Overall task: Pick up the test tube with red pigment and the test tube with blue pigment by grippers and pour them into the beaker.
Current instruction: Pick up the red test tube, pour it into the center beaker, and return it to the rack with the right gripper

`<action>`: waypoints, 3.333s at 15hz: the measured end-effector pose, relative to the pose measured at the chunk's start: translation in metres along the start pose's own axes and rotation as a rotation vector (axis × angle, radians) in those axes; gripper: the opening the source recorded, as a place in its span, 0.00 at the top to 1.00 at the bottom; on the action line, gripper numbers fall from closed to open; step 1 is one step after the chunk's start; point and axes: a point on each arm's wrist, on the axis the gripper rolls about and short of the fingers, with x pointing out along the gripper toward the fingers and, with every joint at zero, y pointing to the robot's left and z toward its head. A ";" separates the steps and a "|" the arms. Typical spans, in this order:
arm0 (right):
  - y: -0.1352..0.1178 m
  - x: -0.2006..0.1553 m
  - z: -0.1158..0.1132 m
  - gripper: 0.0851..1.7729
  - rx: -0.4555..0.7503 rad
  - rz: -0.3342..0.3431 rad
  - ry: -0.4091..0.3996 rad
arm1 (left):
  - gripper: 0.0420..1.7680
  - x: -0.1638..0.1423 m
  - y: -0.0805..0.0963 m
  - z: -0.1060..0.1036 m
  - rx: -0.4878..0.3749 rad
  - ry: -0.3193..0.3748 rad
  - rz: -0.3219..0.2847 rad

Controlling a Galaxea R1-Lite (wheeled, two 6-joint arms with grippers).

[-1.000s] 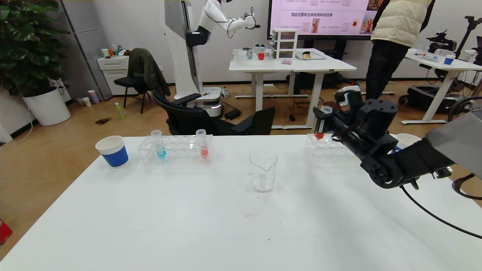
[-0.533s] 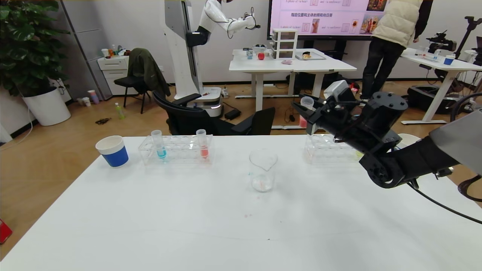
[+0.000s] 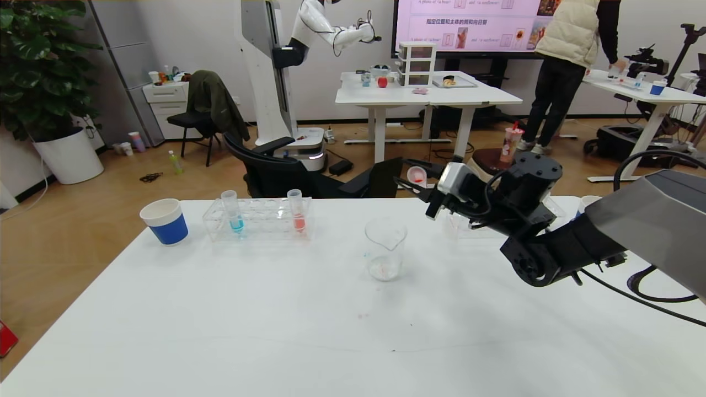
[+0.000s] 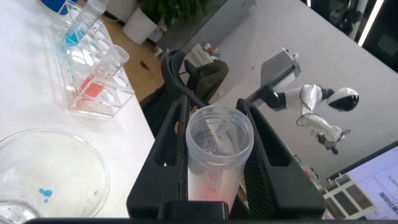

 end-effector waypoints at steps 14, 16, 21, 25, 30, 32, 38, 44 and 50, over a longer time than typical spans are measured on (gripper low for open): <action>-0.001 0.021 -0.018 0.75 -0.434 0.176 -0.115 | 0.01 0.000 0.000 0.000 -0.001 0.000 0.000; -0.002 0.025 -0.021 0.75 -0.468 0.173 -0.132 | 0.01 0.000 0.000 0.000 -0.001 0.000 0.000; -0.002 0.033 -0.033 0.75 -0.552 0.192 -0.202 | 0.01 0.000 0.000 0.000 -0.001 0.000 0.000; -0.003 0.039 -0.040 0.75 -0.628 0.198 -0.262 | 0.01 0.000 0.000 0.000 -0.001 0.000 0.000; -0.004 0.046 -0.046 0.75 -0.679 0.187 -0.296 | 0.01 0.000 0.000 0.000 -0.001 0.000 0.000; -0.006 0.048 -0.047 0.75 -0.697 0.183 -0.313 | 0.01 0.000 0.000 0.000 -0.001 0.000 0.000; -0.011 0.056 -0.043 0.75 -0.758 0.172 -0.376 | 0.01 0.000 0.000 0.000 -0.001 0.000 0.000; -0.018 0.064 -0.041 0.75 -0.850 0.146 -0.446 | 0.01 0.000 0.000 0.000 -0.001 0.000 0.000; -0.020 0.063 -0.046 0.75 -0.876 0.131 -0.444 | 0.01 0.000 0.000 0.000 -0.001 0.000 0.000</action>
